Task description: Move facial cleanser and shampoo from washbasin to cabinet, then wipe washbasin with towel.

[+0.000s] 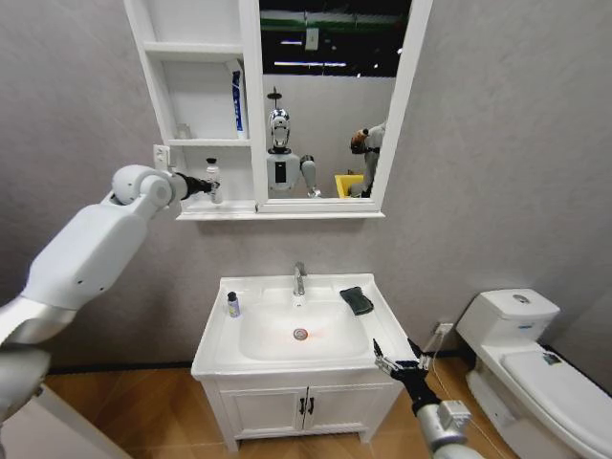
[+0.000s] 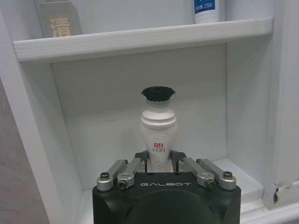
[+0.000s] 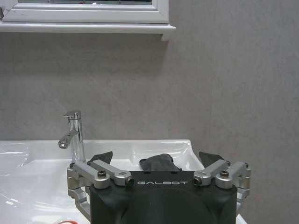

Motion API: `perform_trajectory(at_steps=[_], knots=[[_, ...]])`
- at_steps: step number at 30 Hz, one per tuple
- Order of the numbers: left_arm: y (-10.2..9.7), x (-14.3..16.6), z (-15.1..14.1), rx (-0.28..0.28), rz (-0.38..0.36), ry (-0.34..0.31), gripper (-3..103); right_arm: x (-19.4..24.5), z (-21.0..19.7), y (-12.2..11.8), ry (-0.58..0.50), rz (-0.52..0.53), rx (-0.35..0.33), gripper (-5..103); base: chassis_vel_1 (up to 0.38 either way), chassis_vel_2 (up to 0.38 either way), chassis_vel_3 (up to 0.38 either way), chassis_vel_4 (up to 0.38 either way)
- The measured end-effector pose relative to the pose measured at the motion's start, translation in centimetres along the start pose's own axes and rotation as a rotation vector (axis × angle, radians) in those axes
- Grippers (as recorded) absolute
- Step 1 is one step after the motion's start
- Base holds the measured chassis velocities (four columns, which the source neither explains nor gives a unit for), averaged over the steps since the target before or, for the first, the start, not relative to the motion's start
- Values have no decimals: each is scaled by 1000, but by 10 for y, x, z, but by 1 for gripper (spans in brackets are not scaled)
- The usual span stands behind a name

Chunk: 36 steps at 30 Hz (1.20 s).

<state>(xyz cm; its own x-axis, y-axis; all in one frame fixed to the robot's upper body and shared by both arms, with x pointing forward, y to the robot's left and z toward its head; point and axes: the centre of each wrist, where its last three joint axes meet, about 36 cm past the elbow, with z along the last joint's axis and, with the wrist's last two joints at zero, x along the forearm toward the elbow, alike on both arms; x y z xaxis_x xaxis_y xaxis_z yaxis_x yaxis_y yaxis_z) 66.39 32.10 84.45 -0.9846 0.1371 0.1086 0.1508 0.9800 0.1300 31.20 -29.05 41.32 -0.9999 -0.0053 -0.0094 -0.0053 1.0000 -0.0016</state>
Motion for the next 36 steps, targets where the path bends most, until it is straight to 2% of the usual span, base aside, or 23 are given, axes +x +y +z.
perform_trajectory(at_steps=[10,23,24,26,27,29,31,32,33,34,36], knots=[[16,-13,6,16,-50,-1,26,-6,3,-1,4,1,-4,100,0,0,0,0],[23,-16,14,17,-72,-4,24,-8,2,0,3,3,-5,100,0,0,0,0],[23,-17,16,16,-73,-1,30,-8,2,0,3,4,-6,100,0,0,0,0],[22,-18,17,17,-73,1,30,-8,3,0,4,4,-6,100,0,0,0,0],[22,-19,18,19,-73,0,40,-7,3,-1,3,6,-5,100,0,0,0,0],[22,-19,17,22,-72,-2,40,-7,3,-2,2,8,-3,100,0,0,0,0],[24,-18,17,30,-74,-9,51,-6,3,-4,-1,14,-5,100,0,0,0,0],[24,-18,17,30,-74,-9,51,-6,3,-4,-1,14,-5,100,0,0,0,0],[27,-15,18,34,-79,-13,62,-6,2,-4,-3,15,-7,100,0,0,0,0],[27,-15,18,34,-79,-13,62,-6,2,-4,-3,15,-7,100,0,0,0,0],[32,-3,26,50,-78,-45,73,-6,2,-3,-3,14,-9,100,0,0,0,0]])
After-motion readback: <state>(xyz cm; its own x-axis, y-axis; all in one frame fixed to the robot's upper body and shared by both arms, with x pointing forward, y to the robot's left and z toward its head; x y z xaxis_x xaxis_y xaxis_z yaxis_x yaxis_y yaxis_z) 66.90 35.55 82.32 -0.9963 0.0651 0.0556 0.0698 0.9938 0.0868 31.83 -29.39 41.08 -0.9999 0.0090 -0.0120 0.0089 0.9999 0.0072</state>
